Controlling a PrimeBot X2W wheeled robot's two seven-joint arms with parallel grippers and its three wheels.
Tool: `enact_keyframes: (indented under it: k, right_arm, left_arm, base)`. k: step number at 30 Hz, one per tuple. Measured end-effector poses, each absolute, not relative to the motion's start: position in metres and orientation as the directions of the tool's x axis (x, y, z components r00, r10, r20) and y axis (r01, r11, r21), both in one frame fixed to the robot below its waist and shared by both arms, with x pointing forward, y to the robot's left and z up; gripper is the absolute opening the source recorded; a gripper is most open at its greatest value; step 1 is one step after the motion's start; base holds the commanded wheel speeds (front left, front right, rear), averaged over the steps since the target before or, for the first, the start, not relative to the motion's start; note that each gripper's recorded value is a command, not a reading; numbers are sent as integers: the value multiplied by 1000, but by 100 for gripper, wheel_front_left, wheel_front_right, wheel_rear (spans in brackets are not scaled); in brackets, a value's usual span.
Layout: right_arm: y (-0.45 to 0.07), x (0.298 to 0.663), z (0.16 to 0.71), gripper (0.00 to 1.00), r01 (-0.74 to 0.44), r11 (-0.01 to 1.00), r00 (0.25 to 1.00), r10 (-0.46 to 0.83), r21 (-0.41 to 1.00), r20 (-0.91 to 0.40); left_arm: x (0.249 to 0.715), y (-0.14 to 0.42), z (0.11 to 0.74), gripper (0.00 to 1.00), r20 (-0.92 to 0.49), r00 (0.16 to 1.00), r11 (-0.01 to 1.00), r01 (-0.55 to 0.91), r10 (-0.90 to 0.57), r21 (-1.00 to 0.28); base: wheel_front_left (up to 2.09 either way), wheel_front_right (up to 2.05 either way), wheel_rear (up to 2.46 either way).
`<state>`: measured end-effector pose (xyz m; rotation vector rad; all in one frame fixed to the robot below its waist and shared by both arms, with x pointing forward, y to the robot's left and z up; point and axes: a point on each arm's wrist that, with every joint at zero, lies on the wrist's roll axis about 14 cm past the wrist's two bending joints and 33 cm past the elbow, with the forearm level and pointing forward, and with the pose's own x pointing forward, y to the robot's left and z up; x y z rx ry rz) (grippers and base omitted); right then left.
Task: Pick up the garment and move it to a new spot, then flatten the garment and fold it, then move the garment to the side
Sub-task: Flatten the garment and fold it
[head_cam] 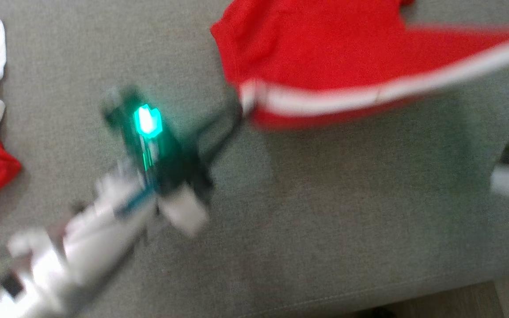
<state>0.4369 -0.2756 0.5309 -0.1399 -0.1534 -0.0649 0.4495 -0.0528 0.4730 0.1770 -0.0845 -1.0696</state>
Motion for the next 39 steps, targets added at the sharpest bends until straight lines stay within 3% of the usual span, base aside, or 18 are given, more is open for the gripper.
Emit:
enact_keyframes:
  k: [8,13,18,26,39]
  right_arm:
    - [-277,345,496,0,173,984,985,-172,-49,18]
    - [-278,338,504,0,182,982,983,-180,-44,38]
    - [-285,369,500,0,160,986,986,-158,-39,45]
    - [-277,470,478,0,41,998,999,-42,-46,-29]
    - [-243,562,429,0,-86,996,986,79,-37,-148]
  left_arm:
    - [359,-27,427,0,-146,517,521,853,-843,11]
    - [354,-23,444,0,-121,545,549,836,-830,8]
    - [380,-26,462,0,-88,569,571,821,-818,-1]
    - [462,-27,466,0,-111,664,668,744,-740,-3]
    - [497,-6,422,0,-215,695,723,686,-686,-87]
  base:
    - [0,0,0]
    - [0,0,0]
    - [0,0,0]
    - [0,0,0]
    - [0,0,0]
